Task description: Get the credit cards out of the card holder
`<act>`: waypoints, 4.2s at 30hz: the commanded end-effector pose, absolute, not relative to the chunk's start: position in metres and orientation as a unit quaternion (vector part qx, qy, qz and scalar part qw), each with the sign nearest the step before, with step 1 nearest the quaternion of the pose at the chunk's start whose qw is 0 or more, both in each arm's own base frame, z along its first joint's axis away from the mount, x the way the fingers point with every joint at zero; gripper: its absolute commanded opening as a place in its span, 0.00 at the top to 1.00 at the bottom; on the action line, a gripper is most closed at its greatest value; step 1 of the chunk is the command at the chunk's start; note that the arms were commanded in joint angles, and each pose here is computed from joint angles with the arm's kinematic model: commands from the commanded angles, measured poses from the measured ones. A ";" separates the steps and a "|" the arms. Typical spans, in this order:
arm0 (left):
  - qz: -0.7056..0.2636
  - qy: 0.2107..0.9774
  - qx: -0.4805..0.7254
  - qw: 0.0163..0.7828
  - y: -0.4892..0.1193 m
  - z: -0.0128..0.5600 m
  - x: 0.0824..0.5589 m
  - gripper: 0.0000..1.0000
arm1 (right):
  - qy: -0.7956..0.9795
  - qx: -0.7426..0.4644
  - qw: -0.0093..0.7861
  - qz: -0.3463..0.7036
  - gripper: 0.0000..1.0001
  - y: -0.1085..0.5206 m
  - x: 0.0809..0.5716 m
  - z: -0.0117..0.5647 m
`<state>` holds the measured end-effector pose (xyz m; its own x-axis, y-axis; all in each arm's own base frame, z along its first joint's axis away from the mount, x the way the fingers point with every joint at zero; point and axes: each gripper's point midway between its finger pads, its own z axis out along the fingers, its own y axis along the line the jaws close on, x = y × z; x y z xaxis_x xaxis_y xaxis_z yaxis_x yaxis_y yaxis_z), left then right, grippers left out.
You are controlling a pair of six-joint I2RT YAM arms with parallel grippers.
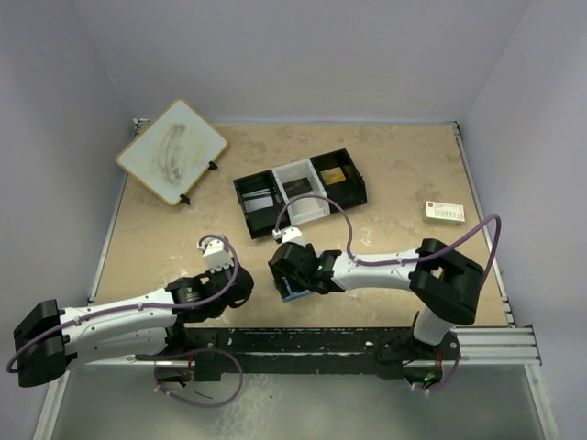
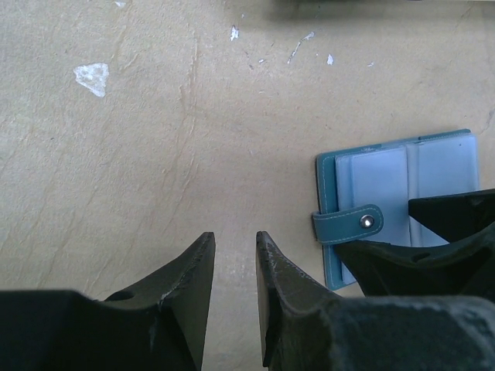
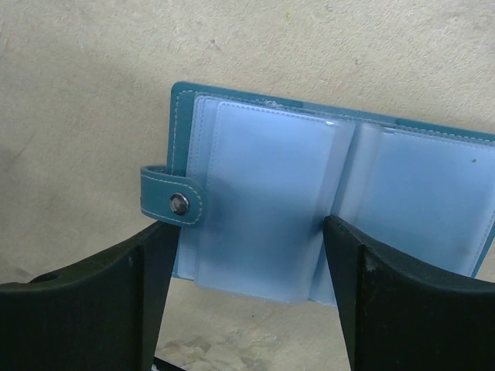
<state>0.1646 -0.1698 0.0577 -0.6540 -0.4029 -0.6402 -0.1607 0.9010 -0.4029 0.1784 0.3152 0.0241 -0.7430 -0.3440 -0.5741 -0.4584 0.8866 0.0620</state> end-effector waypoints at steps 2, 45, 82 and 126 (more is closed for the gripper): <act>-0.173 0.883 -0.171 0.402 -0.177 0.076 0.173 0.74 | 0.926 -0.226 0.289 0.094 0.21 0.322 0.178 0.026; -0.174 0.888 -0.163 0.393 -0.184 0.072 0.172 0.74 | 0.931 -0.165 0.271 0.180 0.68 0.312 0.174 0.040; -0.177 0.892 -0.155 0.387 -0.194 0.070 0.174 0.74 | 0.922 -0.115 0.286 0.234 0.89 0.289 0.182 0.058; -0.175 0.917 -0.091 0.347 -0.228 0.036 0.170 0.73 | 0.948 -0.127 0.291 0.028 0.96 0.270 0.210 0.020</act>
